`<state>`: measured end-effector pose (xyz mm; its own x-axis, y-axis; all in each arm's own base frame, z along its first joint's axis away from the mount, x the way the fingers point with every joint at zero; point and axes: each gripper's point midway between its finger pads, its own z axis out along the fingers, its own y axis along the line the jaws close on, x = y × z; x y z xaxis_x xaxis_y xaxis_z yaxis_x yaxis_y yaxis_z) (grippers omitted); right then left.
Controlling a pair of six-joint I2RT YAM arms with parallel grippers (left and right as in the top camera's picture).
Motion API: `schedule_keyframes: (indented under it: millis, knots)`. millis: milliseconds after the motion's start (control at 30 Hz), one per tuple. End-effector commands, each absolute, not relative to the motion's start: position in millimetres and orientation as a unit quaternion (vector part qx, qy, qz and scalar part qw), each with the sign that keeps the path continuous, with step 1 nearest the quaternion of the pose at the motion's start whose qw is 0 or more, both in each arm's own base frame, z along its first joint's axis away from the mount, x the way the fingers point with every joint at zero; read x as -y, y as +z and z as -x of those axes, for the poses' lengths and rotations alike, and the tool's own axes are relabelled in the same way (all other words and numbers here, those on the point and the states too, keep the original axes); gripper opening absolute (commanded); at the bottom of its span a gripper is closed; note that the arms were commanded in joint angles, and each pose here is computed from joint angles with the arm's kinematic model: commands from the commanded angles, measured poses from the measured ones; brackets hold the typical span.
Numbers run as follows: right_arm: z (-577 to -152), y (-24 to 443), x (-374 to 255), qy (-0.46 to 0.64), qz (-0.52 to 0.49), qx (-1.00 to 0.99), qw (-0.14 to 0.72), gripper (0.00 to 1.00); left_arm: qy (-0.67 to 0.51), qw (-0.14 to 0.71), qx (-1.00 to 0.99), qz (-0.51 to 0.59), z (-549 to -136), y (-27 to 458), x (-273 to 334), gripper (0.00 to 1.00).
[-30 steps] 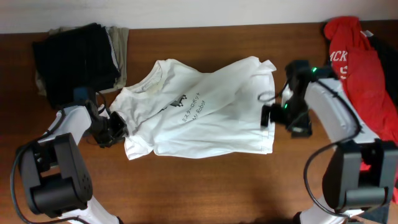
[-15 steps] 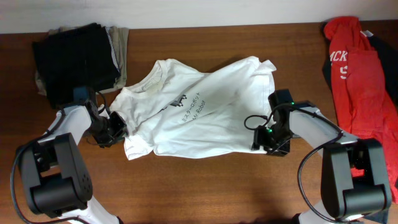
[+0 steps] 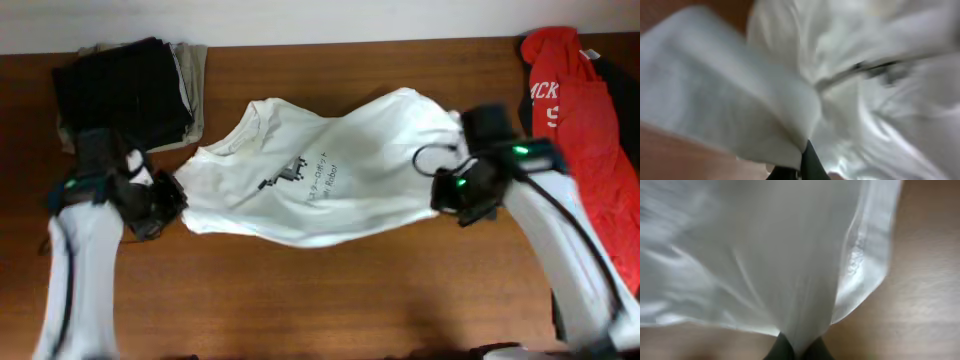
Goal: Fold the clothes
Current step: 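Lift and stretch the T-shirt apart with both grippers, pulling it upward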
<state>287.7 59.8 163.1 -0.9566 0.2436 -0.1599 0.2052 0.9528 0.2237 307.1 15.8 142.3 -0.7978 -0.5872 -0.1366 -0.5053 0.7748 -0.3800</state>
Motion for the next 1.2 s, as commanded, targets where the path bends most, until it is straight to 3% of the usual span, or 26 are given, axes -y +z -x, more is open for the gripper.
schedule_keyframes:
  millis: [0,267,400,500,733,767,900,1167]
  knots:
    - [-273.1,256.0,-52.7,0.103,-0.079,-0.971,0.202,0.04,-0.169,0.282,-0.908,0.261,-292.5,256.4,-14.9,0.01]
    - [-202.2,404.3,-43.2,0.117,-0.037,-0.928,0.351,0.04,-0.129,0.542,-0.803,0.210,-190.7,489.1,-10.7,0.01]
    - [-193.6,445.1,-29.4,0.094,-0.048,-0.901,0.420,0.04,-0.116,0.613,-0.755,0.201,-154.6,546.3,-9.6,0.01]
    - [-209.9,453.2,-25.5,0.081,-0.056,-0.895,0.434,0.04,-0.100,0.627,-0.743,0.213,-169.5,559.1,-20.9,0.01]
    - [-321.2,401.7,-38.0,0.066,-0.059,-0.931,0.355,0.04,-0.094,0.470,-0.841,0.250,-323.6,471.2,-53.0,0.01]
    - [-350.9,378.5,-41.5,0.061,-0.060,-0.941,0.329,0.04,-0.103,0.425,-0.864,0.250,-369.0,436.0,-55.3,0.01]
    - [-415.9,298.8,-48.6,0.048,-0.075,-0.966,0.243,0.04,-0.143,0.319,-0.910,0.224,-468.9,332.3,-29.5,0.01]
    - [-500.3,147.5,-56.6,0.026,-0.081,-0.985,0.151,0.04,-0.152,0.221,-0.949,0.163,-589.6,115.9,50.2,0.01]
